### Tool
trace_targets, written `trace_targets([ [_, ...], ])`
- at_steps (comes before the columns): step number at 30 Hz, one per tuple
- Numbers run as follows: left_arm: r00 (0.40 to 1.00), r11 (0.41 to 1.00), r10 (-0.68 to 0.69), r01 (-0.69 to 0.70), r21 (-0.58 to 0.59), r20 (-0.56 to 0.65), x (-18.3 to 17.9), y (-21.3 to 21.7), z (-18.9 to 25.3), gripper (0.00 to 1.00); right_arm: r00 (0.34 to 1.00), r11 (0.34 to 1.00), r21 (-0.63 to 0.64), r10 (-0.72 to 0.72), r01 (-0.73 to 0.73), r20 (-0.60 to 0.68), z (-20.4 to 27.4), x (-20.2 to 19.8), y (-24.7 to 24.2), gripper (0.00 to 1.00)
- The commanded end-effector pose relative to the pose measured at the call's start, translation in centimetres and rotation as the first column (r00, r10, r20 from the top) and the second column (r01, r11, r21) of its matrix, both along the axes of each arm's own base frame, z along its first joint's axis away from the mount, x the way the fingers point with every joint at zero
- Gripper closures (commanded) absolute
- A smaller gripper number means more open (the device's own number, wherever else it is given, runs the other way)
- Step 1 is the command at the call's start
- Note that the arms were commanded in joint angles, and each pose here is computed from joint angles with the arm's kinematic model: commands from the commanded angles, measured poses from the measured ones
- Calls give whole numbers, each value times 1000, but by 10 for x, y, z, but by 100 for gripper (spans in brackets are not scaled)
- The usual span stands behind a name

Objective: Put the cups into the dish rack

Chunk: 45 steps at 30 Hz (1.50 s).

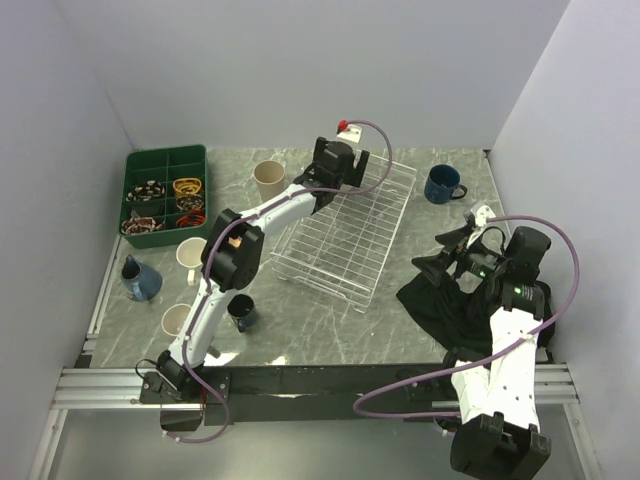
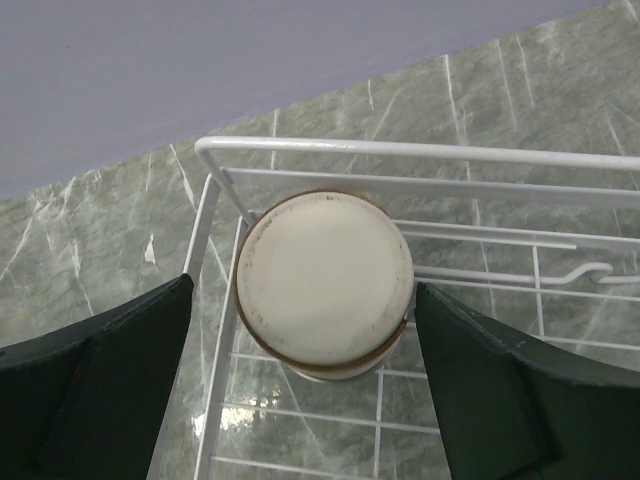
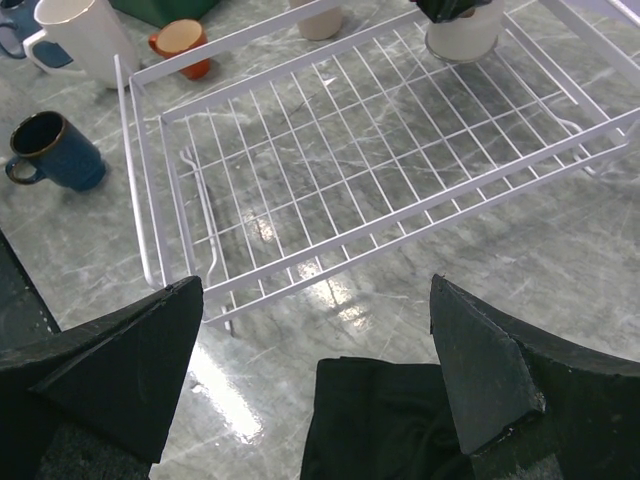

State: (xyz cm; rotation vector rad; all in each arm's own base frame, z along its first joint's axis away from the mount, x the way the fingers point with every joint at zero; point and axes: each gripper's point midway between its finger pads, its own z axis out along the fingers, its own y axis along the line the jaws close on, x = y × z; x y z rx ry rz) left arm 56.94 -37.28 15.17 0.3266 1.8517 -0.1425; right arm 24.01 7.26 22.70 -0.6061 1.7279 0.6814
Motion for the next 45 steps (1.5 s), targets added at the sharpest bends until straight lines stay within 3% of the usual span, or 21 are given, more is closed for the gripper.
trace_targets([
  [1,993,991,19,-3,-134,118,-12,10,100,1,998,1000,-24,-8,9,66,18,2,-4,0],
  [10,979,965,-34,85,-249,203,-69,37,193,4,995,997,-41,-67,71,74,14,2,-17,0],
  [18,978,940,-110,160,-302,175,-143,79,220,4,986,984,-63,-163,166,41,16,18,-38,0],
  [23,981,922,-147,184,-341,130,-203,120,206,4,959,961,-120,-261,247,-112,9,40,-64,0],
  [30,992,935,-87,113,-335,92,-260,177,169,4,828,848,-248,-519,468,-212,16,96,-105,0],
  [35,989,957,0,44,-288,150,-283,218,154,4,809,804,-389,-551,450,-204,10,135,-100,0],
  [37,985,958,33,18,-286,170,-288,229,152,4,789,797,-454,-550,398,-274,-11,147,-101,0],
  [38,984,961,31,18,-274,176,-289,231,151,4,795,794,-453,-550,404,-255,5,160,-102,0],
  [40,984,966,49,-3,-259,171,-290,237,147,4,776,800,-483,-541,356,-323,-17,174,-103,0],
  [45,987,975,71,-38,-221,144,-288,242,142,4,779,757,-573,-551,314,-301,-35,207,-102,0],
])
